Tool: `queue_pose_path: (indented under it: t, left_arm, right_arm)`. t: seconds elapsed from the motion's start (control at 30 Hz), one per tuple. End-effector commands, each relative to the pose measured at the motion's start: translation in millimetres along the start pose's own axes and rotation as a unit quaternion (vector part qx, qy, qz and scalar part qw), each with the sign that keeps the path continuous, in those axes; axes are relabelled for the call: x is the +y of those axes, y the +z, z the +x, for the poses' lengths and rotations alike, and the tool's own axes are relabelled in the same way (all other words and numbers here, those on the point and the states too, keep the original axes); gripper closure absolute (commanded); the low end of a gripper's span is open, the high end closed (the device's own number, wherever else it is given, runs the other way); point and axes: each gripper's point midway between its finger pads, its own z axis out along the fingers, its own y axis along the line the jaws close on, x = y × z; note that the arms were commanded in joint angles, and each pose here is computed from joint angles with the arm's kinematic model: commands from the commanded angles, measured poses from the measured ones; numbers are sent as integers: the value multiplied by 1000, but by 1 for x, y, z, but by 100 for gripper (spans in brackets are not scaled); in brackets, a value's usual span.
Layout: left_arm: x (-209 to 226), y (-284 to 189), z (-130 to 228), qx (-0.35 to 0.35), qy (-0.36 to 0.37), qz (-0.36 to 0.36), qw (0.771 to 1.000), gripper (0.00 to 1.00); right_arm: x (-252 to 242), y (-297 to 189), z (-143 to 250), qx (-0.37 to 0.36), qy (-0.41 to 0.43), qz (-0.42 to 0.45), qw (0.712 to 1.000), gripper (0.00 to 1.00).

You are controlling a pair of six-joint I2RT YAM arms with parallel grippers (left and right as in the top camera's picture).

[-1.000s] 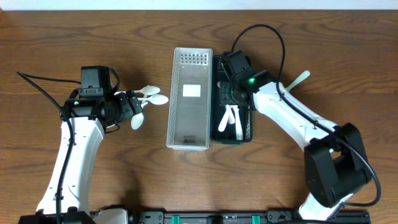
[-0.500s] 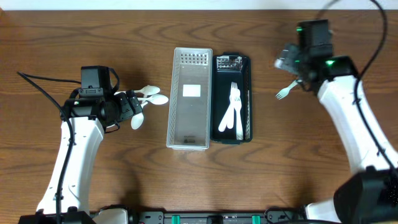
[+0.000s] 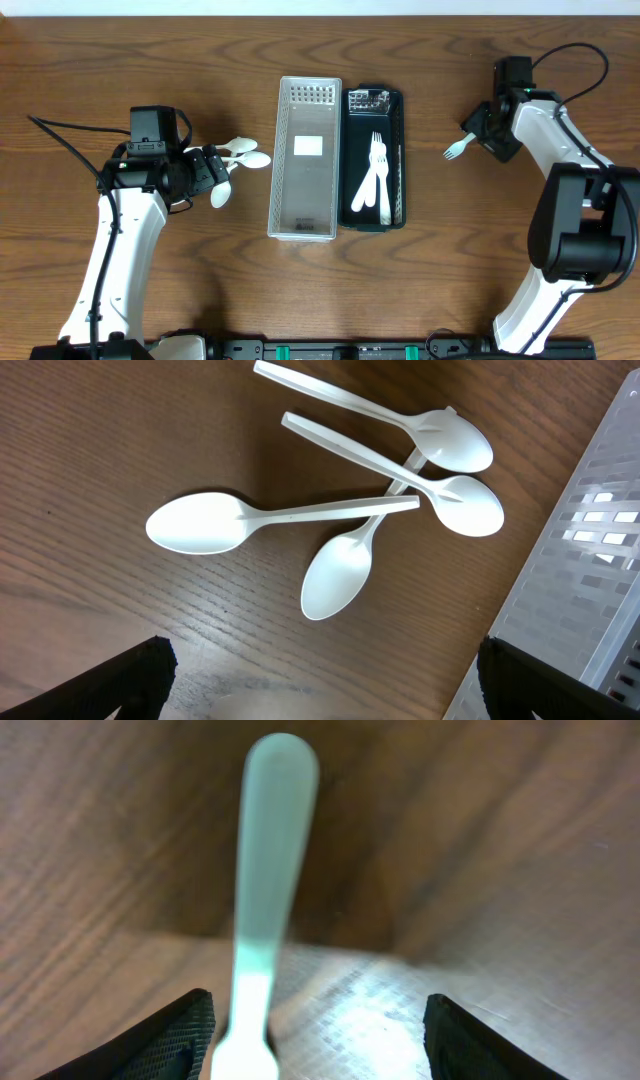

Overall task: Pack container
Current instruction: 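Grasp the last white fork with the right gripper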

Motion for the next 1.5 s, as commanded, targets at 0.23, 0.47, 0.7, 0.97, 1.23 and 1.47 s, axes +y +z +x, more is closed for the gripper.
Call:
queue_pose_path:
  t: [0.23, 0.47, 0.7, 0.97, 1.23, 1.47]
  left_arm:
    - [0, -3, -4, -4, 2, 0, 1000, 2]
    - [0, -3, -4, -4, 2, 0, 1000, 2]
    - [0, -3, -4, -4, 2, 0, 1000, 2]
    - [0, -3, -4, -4, 2, 0, 1000, 2]
    - [0, -3, -4, -4, 2, 0, 1000, 2]
    - [0, -3, -4, -4, 2, 0, 1000, 2]
  right_arm:
    - [18, 7, 1, -7, 27, -26, 999, 33]
    - [9, 23, 14, 19, 31, -2, 999, 38]
    - [-8, 23, 15, 11, 25, 41, 999, 44]
    - [-22, 22, 23, 26, 4, 71, 997, 54]
    - [-31, 19, 29, 43, -19, 90, 995, 93]
    - [0, -42, 9, -4, -94, 44, 995, 99]
